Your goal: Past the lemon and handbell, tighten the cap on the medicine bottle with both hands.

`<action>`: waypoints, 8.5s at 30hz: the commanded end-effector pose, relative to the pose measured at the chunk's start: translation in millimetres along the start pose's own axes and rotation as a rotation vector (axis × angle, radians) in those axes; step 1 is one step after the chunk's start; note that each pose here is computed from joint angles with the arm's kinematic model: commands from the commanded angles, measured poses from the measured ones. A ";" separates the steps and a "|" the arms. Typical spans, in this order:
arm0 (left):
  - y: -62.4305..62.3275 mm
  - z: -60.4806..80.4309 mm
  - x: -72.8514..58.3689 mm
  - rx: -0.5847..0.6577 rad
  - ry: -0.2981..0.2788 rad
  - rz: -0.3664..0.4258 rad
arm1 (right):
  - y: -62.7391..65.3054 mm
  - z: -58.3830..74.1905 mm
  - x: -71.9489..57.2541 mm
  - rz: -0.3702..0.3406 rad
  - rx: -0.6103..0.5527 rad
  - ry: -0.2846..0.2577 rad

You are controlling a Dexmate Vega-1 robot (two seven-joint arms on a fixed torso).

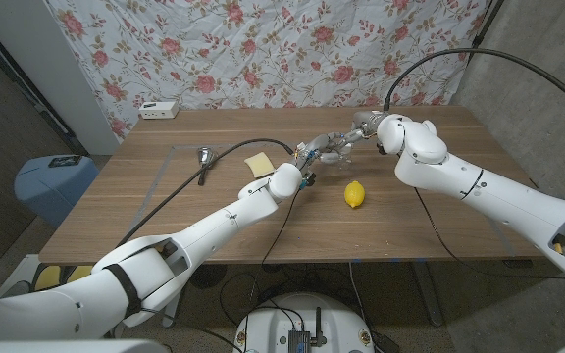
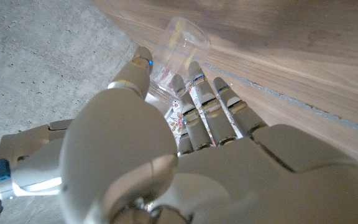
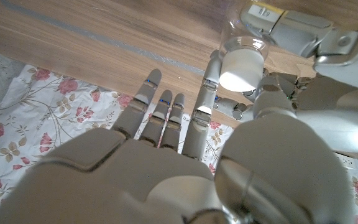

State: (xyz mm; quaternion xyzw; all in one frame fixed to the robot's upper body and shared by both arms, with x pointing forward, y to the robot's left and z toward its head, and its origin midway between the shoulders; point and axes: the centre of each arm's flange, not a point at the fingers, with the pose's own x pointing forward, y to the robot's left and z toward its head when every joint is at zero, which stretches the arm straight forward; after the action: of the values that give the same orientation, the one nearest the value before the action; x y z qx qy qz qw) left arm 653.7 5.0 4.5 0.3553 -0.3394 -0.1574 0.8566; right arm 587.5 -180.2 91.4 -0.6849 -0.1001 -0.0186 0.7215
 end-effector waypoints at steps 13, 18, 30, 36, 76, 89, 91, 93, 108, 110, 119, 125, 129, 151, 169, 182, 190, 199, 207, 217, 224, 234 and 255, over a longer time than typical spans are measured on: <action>-0.2 -0.4 -1.0 -0.003 0.001 0.002 | 5.4 4.2 -0.4 -0.056 0.014 0.023; -0.5 -0.3 -1.4 -0.002 0.001 0.002 | 6.8 3.1 -0.9 -0.056 0.017 0.030; -0.1 -0.3 -1.7 -0.001 0.001 0.002 | 3.9 -0.2 -5.0 -0.053 0.022 0.018; 0.4 -0.7 -2.4 -0.001 0.001 0.005 | 1.6 -1.3 -7.8 -0.063 0.020 0.017; -0.2 3.4 -2.2 0.007 -0.010 -0.005 | -13.8 -5.6 -16.0 0.121 -0.015 -0.038; 0.0 3.0 -3.3 0.008 -0.007 -0.006 | -14.3 -4.3 -14.0 0.153 -0.028 -0.043; -0.4 2.5 -3.5 0.007 -0.006 -0.007 | -13.8 -4.3 -13.8 0.154 -0.027 -0.045; -0.6 2.3 -3.6 0.006 -0.005 -0.008 | -13.1 -4.3 -13.7 0.153 -0.027 -0.044; -0.7 1.7 -4.5 0.007 -0.002 -0.005 | -8.3 -3.5 -12.8 0.123 -0.018 -0.054; -0.9 1.7 -4.6 0.008 -0.001 -0.005 | -7.9 -3.5 -12.7 0.119 -0.017 -0.052; -1.0 1.7 -4.7 0.009 -0.001 -0.005 | -6.4 -2.6 -12.2 0.109 -0.013 -0.056; -0.6 1.4 -4.2 0.009 -0.001 -0.004 | -6.5 -2.1 -12.1 0.100 -0.010 -0.061; -0.2 1.2 -4.0 0.010 -0.001 -0.004 | -6.6 -1.5 -11.5 0.095 -0.007 -0.064; -1.1 1.9 -2.8 0.007 -0.003 -0.006 | -1.8 -4.1 -9.3 0.051 0.010 -0.046; -1.9 2.9 -3.8 0.009 0.000 -0.006 | 7.3 -6.2 -9.5 -0.001 0.035 -0.005; -1.9 2.9 -5.4 0.006 -0.002 0.000 | 11.3 -2.2 -11.2 -0.035 0.031 0.013; -2.4 2.9 -5.8 0.008 -0.002 0.002 | 12.0 -0.4 -12.8 -0.051 0.029 0.019; -2.3 3.2 -8.1 0.007 -0.002 0.005 | 13.2 3.7 -13.3 -0.072 0.030 0.019; -1.9 2.8 -9.9 0.007 -0.003 0.006 | 14.9 7.2 -13.4 -0.089 0.035 0.023; -0.4 2.3 -8.9 0.008 -0.008 0.002 | 16.1 11.2 -11.8 -0.107 0.034 0.038; 1.2 1.1 -7.7 0.008 -0.008 0.001 | 15.2 11.7 -11.8 -0.122 0.036 0.040; 1.2 -0.3 -6.3 0.005 -0.007 0.003 | 8.3 6.2 -18.3 -0.148 0.044 0.042; 2.9 -1.4 -5.2 0.013 0.008 0.012 | -1.6 -6.2 -26.0 -0.210 0.061 0.050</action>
State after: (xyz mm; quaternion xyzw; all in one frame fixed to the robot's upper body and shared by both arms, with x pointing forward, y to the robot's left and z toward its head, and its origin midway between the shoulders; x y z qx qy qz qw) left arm 649.4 8.9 2.1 0.3572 -0.3416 -0.1545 0.8555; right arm 565.6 -182.2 85.2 -0.6559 -0.1430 -0.0956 0.7350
